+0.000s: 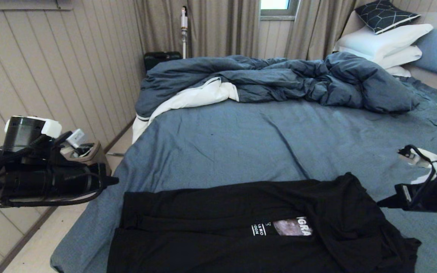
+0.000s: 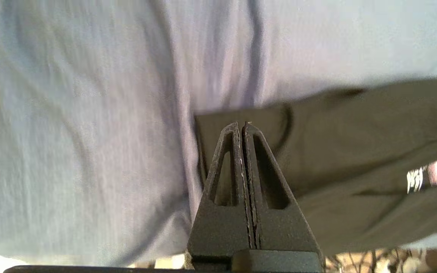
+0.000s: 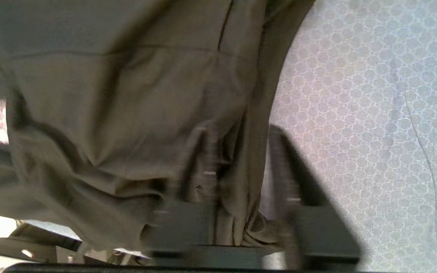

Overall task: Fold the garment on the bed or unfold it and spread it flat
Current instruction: Fold the black T-shirt

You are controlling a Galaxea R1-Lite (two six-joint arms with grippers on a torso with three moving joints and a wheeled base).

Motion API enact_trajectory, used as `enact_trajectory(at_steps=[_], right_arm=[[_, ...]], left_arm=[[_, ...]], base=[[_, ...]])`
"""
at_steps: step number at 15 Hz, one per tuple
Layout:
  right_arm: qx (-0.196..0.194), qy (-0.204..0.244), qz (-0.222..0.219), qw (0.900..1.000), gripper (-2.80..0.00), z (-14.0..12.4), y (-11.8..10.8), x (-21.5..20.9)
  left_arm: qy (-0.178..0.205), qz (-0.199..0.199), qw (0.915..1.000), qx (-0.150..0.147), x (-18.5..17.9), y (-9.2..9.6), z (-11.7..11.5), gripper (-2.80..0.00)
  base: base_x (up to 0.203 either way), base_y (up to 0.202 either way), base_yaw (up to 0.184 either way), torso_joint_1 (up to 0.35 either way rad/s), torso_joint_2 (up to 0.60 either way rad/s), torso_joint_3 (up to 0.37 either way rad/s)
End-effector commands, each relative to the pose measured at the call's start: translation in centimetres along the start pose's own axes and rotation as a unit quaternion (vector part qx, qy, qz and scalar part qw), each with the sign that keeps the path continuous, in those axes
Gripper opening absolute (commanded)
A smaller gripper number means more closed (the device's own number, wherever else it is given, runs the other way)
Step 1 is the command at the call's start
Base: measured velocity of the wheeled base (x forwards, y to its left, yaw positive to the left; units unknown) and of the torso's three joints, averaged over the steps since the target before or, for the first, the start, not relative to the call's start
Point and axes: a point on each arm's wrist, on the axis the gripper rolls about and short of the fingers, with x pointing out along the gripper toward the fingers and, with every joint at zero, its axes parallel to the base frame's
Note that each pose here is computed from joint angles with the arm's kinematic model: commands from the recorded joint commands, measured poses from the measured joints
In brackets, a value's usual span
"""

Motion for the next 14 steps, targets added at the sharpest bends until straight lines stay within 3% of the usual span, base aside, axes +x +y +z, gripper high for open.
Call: enact_trajectory(at_steps=[1,4,14], right_arm=[[-0.004,0.001,0.002,1.000,0.00,-0.2,0.2,-0.3],[-0.012,0.025,0.012,1.000,0.00,-0.6,0.6,-0.1],[-0.015,0.063,0.041,0.997,0.00,-0.5,0.2,5.7]], left_arm=[[0.001,0.001,1.0000,-0.001,0.6,0.3,-0.3,-2.80],[-0.013,0.002,0.9999,0.004,1.1,0.5,-0.3,-2.80],[-0.005,-0.002,1.0000,0.004,1.3,0.6,-0.6,-2.80]], base=[[0.000,0.000,0.000,0.000,0.00,0.000],[0.000,0.000,0.000,0.000,0.00,0.000],[0.000,0.000,0.000,0.000,0.00,0.000]])
